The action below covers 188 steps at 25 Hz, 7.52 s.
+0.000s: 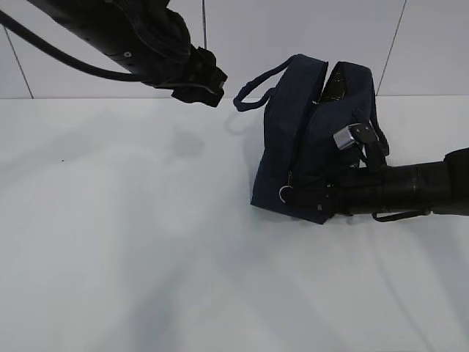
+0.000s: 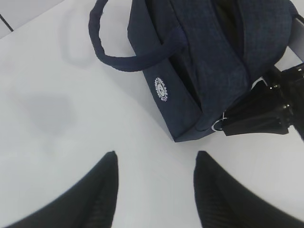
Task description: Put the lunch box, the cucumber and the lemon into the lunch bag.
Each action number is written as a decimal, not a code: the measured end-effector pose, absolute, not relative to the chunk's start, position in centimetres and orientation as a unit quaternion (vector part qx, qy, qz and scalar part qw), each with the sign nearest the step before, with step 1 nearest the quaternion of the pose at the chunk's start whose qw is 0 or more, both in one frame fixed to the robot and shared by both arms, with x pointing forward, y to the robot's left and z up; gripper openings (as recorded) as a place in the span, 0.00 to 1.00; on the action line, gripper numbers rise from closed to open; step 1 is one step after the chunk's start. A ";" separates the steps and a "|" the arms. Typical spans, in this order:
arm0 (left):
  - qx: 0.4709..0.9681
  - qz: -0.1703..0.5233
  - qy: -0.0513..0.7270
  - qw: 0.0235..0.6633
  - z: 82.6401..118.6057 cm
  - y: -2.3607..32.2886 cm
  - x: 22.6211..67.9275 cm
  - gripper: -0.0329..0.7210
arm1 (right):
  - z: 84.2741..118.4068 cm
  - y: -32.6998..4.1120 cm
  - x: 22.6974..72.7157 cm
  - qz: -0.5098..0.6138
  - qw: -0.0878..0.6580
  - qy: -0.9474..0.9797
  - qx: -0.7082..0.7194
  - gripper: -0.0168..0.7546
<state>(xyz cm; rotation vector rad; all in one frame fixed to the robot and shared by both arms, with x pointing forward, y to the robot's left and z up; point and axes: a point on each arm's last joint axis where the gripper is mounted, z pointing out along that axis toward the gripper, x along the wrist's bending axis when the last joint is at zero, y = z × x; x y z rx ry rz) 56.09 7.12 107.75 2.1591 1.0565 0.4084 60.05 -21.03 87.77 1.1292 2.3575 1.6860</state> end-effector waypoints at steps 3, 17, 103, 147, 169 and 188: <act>0.831 0.157 0.407 0.345 107.7 7.1 56.1 0.54 | 87.8 -21.0 60.0 0.542 0.016 0.758 0.362 0.06; 0.832 0.157 0.407 0.344 107.7 7.1 56.1 0.54 | 88.1 -20.8 59.9 0.557 0.002 0.751 0.354 0.02; 0.826 0.176 0.359 0.397 95.7 2.8 53.6 0.59 | 99.3 -20.6 57.6 0.581 0.009 0.743 0.332 0.02; 0.822 0.181 0.357 0.405 95.4 2.6 53.8 0.04 | 102.8 -20.9 57.9 0.595 0.058 0.726 0.339 0.02; 0.837 0.162 0.363 0.376 95.7 2.9 53.3 0.04 | 104.6 -22.0 61.3 0.565 0.154 0.711 0.390 0.02; 0.846 0.143 0.373 0.353 96.5 4.3 51.6 0.03 | 104.7 -22.4 63.7 0.553 0.191 0.700 0.409 0.02</act>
